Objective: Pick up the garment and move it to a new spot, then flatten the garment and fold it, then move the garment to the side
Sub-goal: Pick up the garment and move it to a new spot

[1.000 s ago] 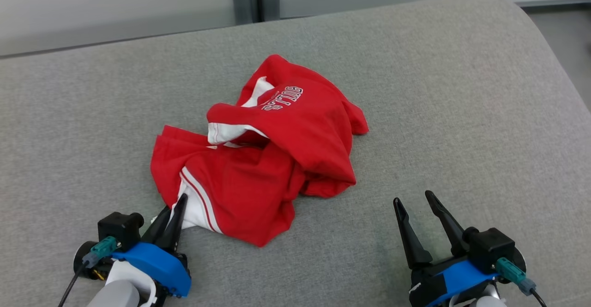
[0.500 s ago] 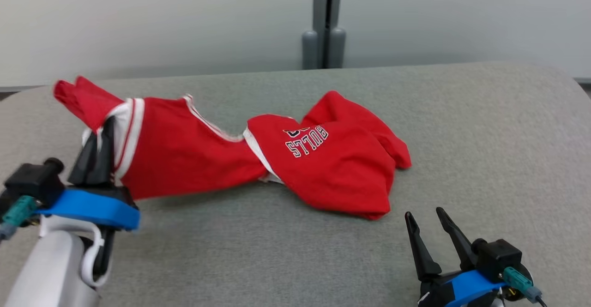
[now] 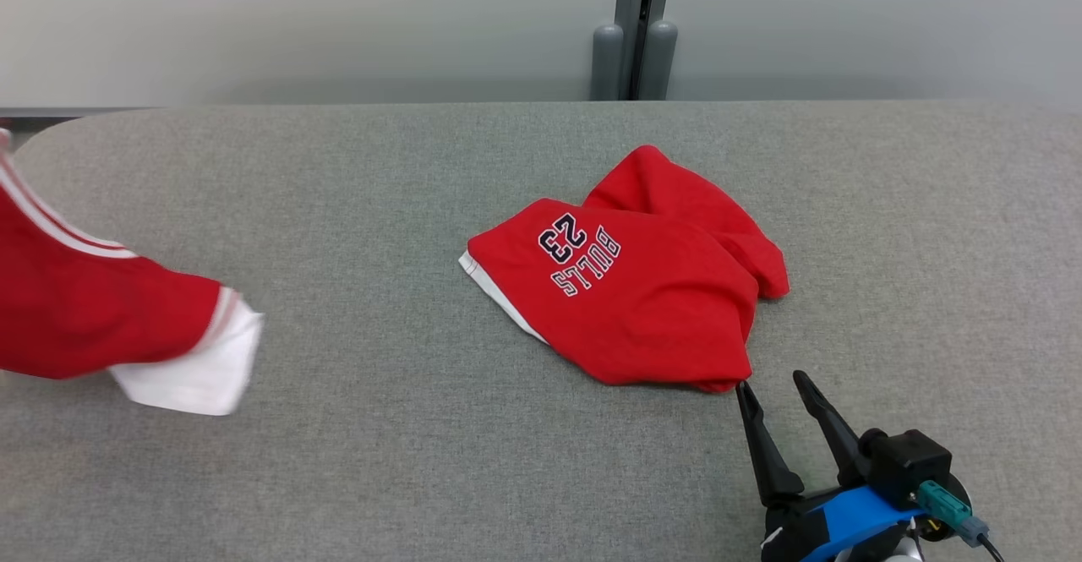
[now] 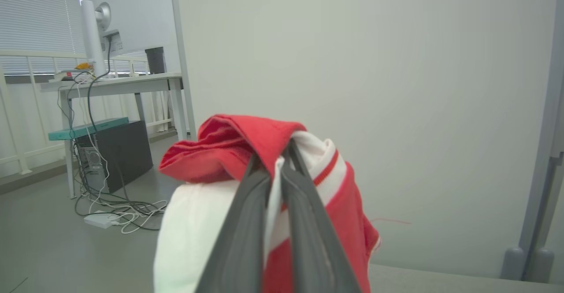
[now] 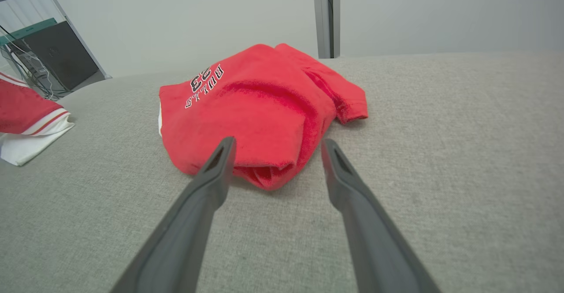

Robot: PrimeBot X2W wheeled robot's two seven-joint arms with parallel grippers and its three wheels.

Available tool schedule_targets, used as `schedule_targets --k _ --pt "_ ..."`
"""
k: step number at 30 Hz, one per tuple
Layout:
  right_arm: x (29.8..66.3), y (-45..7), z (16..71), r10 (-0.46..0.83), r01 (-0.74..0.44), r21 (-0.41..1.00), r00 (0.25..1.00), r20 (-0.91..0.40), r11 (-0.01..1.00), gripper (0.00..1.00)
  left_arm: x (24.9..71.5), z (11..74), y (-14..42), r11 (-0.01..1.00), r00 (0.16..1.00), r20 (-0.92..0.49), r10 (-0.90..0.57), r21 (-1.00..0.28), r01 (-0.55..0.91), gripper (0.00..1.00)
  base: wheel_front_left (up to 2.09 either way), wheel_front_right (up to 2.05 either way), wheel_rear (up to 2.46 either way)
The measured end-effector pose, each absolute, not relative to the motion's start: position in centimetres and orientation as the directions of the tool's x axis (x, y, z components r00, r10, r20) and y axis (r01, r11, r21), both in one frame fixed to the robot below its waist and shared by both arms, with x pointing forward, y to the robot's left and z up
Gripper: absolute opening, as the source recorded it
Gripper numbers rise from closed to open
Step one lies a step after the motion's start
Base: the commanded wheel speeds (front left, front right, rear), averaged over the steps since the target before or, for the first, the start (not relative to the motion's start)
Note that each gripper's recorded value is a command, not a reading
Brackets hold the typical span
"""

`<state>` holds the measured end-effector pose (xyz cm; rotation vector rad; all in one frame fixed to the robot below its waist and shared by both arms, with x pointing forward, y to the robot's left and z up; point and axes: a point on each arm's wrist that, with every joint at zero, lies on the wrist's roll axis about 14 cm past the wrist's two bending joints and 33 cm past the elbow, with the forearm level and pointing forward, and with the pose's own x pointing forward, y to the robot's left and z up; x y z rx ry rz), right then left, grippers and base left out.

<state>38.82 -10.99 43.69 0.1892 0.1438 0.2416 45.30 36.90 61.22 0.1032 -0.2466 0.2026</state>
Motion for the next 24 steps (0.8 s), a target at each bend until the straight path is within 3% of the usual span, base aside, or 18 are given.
schedule_targets --k 15,24 --pt "39.7 -11.3 42.5 0.245 -0.217 0.185 0.958 -0.146 0.959 1.0 43.8 64.9 44.7 0.874 0.844 0.352 0.405 0.121 -0.47 0.0 0.0 0.0 0.0" --pt "39.9 -11.4 41.9 0.245 -0.215 0.18 0.956 -0.161 0.96 1.0 44.2 65.6 44.2 0.871 0.831 0.391 0.397 0.126 -0.475 0.0 0.0 0.0 0.0"
